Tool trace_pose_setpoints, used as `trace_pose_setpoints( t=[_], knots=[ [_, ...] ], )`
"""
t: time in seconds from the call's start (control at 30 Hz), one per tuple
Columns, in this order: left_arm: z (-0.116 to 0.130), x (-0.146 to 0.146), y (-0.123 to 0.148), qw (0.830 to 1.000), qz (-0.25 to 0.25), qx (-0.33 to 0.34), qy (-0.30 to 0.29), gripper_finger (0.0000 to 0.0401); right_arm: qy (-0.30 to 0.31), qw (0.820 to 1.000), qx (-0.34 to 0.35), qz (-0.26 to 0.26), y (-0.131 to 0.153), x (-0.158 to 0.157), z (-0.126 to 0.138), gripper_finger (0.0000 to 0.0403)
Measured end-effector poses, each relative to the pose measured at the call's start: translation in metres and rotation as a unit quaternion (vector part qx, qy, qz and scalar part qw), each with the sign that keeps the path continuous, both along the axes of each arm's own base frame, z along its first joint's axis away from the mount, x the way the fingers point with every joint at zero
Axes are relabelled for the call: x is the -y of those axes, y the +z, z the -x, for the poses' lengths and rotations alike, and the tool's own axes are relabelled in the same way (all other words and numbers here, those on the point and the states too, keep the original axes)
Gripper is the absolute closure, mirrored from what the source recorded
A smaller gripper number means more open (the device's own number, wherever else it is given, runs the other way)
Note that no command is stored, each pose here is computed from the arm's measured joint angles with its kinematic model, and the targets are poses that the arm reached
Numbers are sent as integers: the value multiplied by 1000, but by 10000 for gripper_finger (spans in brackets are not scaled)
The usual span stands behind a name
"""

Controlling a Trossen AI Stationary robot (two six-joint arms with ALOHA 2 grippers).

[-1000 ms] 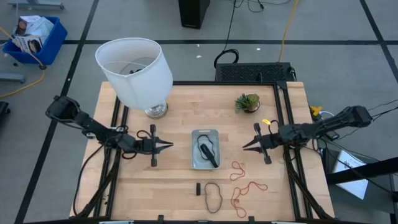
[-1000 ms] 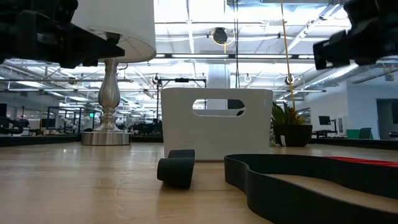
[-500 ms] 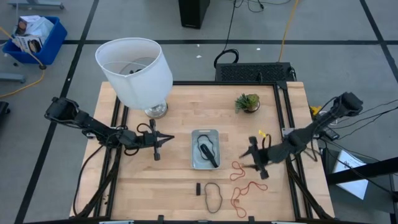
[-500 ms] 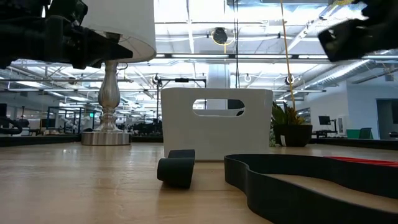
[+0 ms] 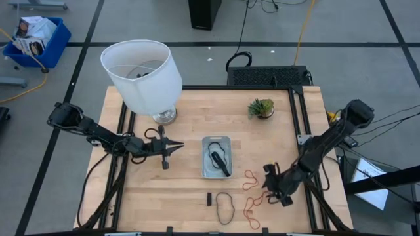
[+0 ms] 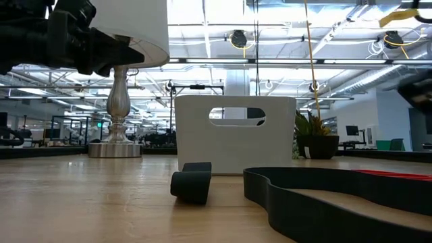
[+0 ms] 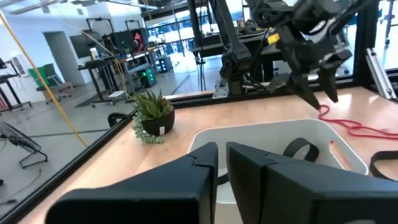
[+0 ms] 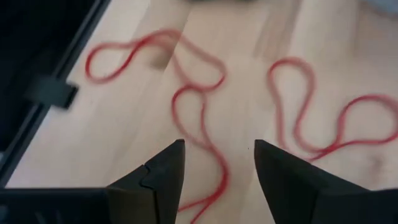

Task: Pick and place rubber bands into bin
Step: Put the middle right red rubber band into the gray bin

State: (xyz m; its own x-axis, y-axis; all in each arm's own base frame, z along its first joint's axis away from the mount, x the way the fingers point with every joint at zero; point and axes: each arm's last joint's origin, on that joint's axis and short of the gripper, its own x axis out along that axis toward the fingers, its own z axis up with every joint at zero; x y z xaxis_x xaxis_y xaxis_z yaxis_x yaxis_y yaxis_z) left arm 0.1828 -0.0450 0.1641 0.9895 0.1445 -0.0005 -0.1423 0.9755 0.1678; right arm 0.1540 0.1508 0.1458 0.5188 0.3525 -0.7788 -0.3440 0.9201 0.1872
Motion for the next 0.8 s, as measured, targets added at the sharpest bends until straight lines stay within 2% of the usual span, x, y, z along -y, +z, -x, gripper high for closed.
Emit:
trace_pose_setpoints(
  t=[0.2,0.43,0.8],
  knots=[
    [0,0,0,1000,7,1,0,359,28,999,-18,15,-6,-18,-4,220],
    [0,0,0,1000,11,2,0,359,42,995,-12,91,-24,-22,-13,237],
    [0,0,0,1000,12,2,0,359,53,993,-28,98,-32,-25,-14,260]
  ],
)
